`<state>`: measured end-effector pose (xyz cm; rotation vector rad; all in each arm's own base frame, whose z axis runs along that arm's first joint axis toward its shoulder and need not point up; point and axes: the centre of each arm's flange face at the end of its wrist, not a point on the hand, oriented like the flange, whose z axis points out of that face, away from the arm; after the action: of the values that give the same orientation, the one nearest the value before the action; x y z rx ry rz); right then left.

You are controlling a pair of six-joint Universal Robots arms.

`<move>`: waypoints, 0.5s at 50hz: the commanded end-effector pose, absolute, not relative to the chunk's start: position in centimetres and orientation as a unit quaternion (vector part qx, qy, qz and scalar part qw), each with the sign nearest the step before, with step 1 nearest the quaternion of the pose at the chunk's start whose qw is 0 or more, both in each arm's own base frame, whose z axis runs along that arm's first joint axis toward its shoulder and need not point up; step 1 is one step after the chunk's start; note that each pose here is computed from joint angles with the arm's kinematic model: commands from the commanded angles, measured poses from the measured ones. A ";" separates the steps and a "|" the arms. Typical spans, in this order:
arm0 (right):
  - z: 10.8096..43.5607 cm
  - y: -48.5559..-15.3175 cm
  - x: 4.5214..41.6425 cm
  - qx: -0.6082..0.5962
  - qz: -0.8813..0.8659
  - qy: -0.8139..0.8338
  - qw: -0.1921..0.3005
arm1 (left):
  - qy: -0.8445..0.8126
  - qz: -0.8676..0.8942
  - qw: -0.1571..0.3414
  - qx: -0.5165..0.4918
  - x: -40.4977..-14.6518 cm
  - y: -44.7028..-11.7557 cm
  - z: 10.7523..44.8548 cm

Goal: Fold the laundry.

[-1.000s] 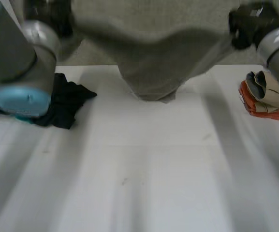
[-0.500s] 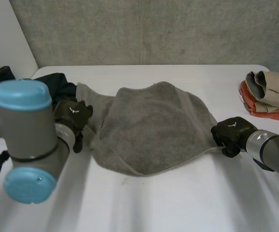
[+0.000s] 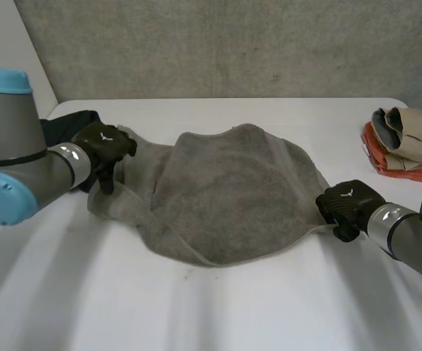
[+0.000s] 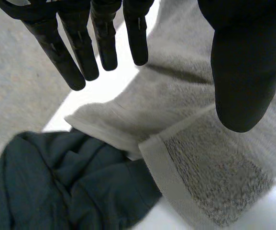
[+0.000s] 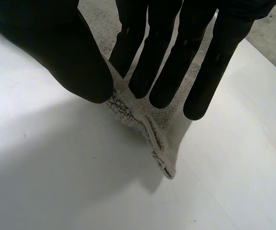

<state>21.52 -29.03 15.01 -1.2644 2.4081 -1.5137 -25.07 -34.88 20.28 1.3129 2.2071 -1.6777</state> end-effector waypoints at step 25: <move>26.6 -26.3 16.5 -0.430 -0.478 0.762 -0.081 | 0.781 -0.475 0.074 0.399 -20.9 -24.1 26.4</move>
<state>18.57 -29.08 20.71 -1.3276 2.4954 -1.5533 -22.94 -30.53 21.29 1.2309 2.3344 -1.3761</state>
